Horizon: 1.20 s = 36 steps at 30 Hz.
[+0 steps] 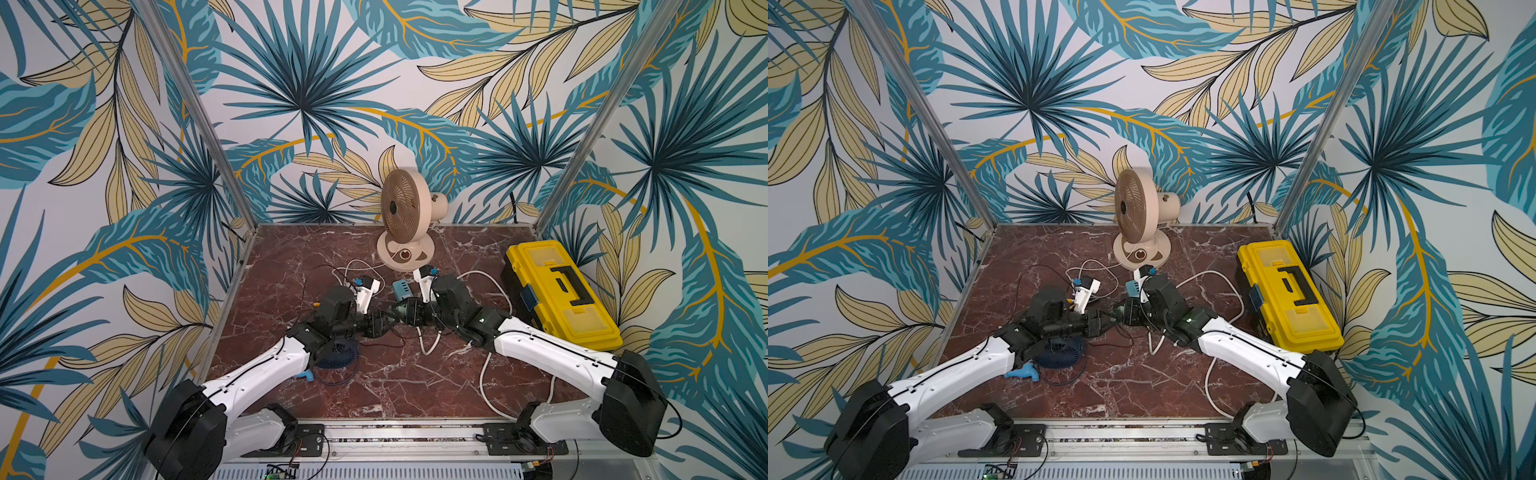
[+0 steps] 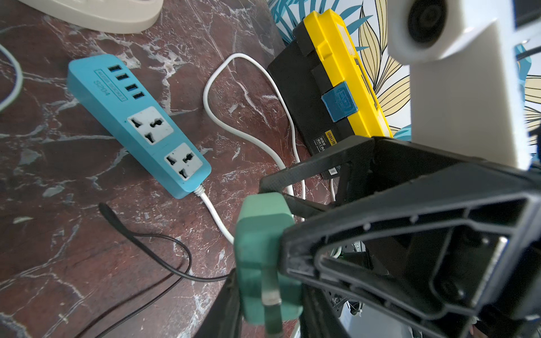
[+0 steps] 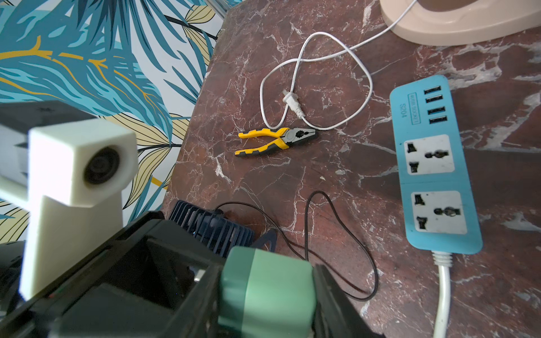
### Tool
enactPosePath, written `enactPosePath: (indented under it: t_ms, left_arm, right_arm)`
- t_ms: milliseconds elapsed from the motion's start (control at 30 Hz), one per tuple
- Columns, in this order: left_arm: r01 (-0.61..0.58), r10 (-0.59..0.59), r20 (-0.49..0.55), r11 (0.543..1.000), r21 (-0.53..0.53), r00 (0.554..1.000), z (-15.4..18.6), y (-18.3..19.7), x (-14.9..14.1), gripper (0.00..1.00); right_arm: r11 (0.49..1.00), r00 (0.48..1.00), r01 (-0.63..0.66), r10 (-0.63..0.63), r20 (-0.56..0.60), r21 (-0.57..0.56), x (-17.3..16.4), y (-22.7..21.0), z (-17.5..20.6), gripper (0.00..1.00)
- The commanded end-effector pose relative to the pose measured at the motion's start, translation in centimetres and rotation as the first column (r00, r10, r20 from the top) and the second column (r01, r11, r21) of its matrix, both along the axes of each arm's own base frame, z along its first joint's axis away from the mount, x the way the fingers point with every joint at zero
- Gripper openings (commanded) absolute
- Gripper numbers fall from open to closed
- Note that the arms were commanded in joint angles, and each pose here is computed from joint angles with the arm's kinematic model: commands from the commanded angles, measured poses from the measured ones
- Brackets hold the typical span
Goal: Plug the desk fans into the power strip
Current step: Adjust the plug.
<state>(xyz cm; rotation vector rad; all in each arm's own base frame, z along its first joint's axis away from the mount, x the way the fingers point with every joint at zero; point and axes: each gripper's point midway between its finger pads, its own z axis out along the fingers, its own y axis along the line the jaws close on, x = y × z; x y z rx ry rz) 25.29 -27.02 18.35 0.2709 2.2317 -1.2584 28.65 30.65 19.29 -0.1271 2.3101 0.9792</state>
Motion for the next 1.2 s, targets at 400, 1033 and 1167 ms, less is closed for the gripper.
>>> enactPosePath:
  t_ms: [400, 1033, 1167]
  left_arm:
    - [0.029, -0.012, 0.064, 0.965, -0.261, 0.998, 6.9, -0.2, 1.4, 0.00]
    - [0.205, -0.123, 0.212, 0.880, -0.428, 0.970, 12.1, -0.1, -1.5, 0.00]
    - [0.210, -0.135, 0.194, 0.869, -0.448, 0.972, 11.5, -0.5, -1.0, 0.00]
  right_arm:
    - [0.974, 0.982, -0.097, 0.060, 0.178, 0.207, -3.4, -6.2, 5.6, 0.99]
    - [0.796, 0.920, -0.370, 0.243, 0.308, 0.478, -1.6, -5.2, 11.3, 0.88]
    - [0.728, 0.894, -0.439, 0.294, 0.338, 0.526, -2.3, -4.2, 12.5, 0.86]
